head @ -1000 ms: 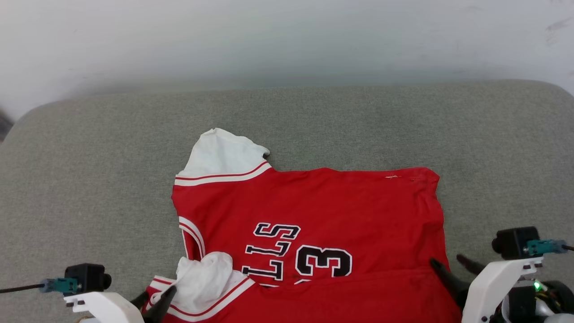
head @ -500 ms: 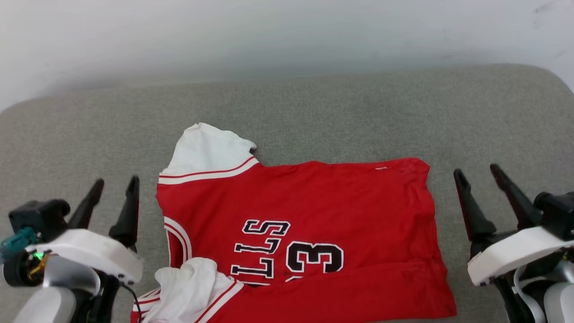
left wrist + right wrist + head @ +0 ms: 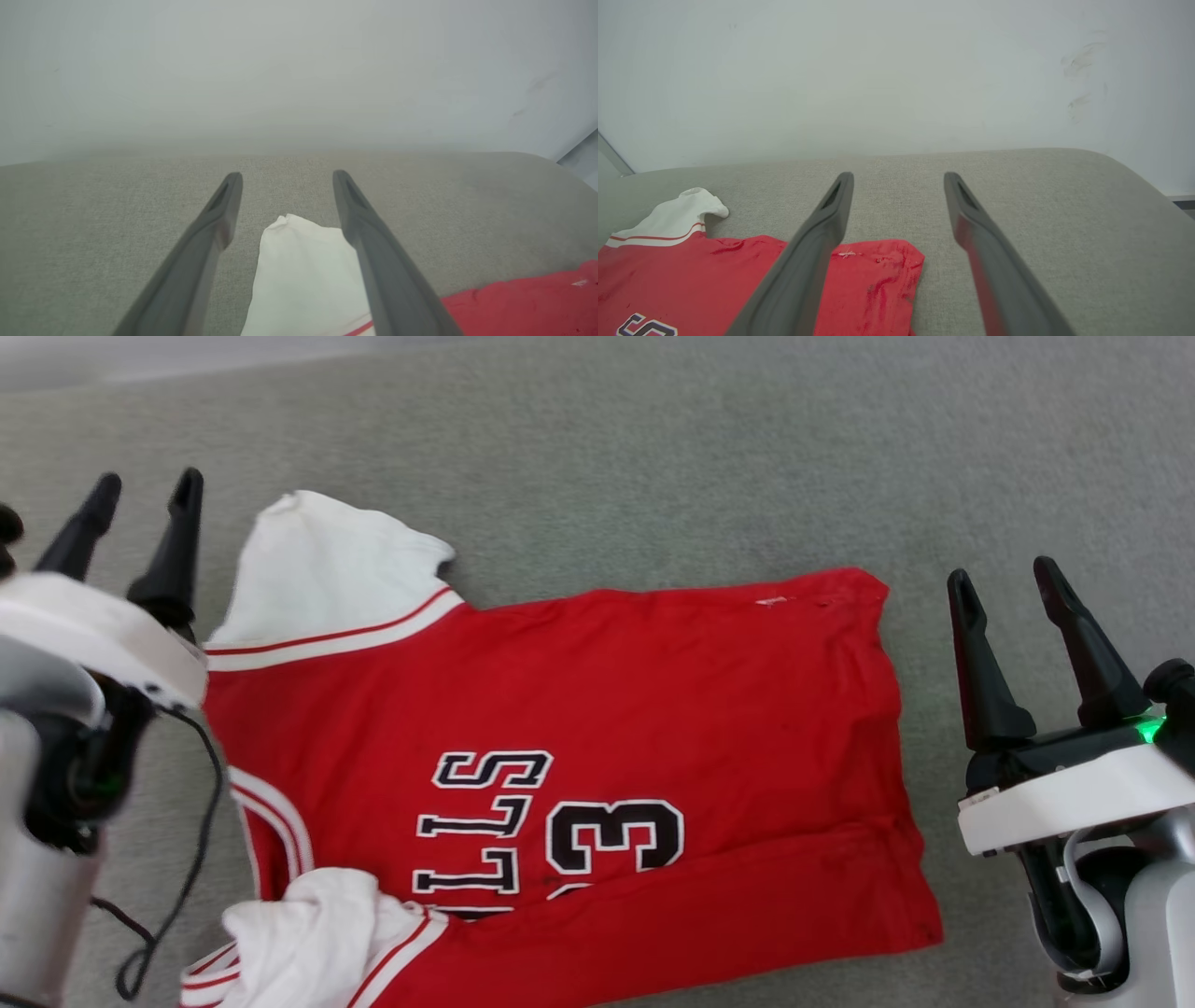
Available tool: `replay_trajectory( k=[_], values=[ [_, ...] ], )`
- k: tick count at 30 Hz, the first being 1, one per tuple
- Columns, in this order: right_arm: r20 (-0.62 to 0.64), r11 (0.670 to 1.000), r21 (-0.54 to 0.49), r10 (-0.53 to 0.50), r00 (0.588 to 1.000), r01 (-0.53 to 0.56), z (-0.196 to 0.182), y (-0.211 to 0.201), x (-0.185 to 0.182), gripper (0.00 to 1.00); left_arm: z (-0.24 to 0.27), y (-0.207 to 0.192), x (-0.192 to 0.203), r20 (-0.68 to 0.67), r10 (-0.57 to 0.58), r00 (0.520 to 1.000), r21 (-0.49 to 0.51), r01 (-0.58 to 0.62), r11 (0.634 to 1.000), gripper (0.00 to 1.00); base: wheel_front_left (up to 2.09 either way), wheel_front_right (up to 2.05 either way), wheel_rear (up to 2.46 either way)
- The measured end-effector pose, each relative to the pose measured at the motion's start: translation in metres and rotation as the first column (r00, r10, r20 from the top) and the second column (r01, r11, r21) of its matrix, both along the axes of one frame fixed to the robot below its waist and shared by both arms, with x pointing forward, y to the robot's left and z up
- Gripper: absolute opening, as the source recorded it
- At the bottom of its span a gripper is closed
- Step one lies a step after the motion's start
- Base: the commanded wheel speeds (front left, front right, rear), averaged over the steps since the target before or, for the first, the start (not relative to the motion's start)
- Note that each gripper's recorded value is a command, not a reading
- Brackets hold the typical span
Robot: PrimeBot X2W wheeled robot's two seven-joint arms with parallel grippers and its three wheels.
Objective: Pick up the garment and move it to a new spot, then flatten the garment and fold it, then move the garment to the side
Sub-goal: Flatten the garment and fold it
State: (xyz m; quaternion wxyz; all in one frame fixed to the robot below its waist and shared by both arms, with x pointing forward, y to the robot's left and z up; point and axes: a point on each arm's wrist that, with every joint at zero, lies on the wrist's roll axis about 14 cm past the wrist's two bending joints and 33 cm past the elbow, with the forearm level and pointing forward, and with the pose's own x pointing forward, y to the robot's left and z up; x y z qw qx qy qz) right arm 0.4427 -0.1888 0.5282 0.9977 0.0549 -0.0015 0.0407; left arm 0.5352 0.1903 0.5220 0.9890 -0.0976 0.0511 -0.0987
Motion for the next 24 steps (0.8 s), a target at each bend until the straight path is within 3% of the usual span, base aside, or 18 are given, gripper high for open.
replay_trajectory(
  k=[7, 15, 24],
  values=[
    [-0.051, 0.998, -0.005, -0.059, 0.997, 0.059, -0.020, -0.017, -0.002, 1.00, -0.039, -0.020, 0.047, -0.264, -0.155, 0.952, 0.045, 0.173, 0.984, 1.00, 0.00, 0.00, 0.00],
    [-0.092, 0.994, -0.001, -0.112, 0.989, 0.113, -0.036, -0.033, -0.010, 1.00, -0.090, -0.018, 0.055, -0.630, -0.169, 0.758, 0.057, 0.262, 0.963, 1.00, 0.00, 0.00, 0.00],
    [-0.157, 0.989, 0.025, -0.137, 0.978, 0.143, -0.065, -0.040, -0.010, 1.00, -0.143, -0.021, 0.052, -0.780, -0.154, 0.606, 0.012, 0.260, 0.965, 1.00, 0.00, 0.00, 0.00]
  ],
)
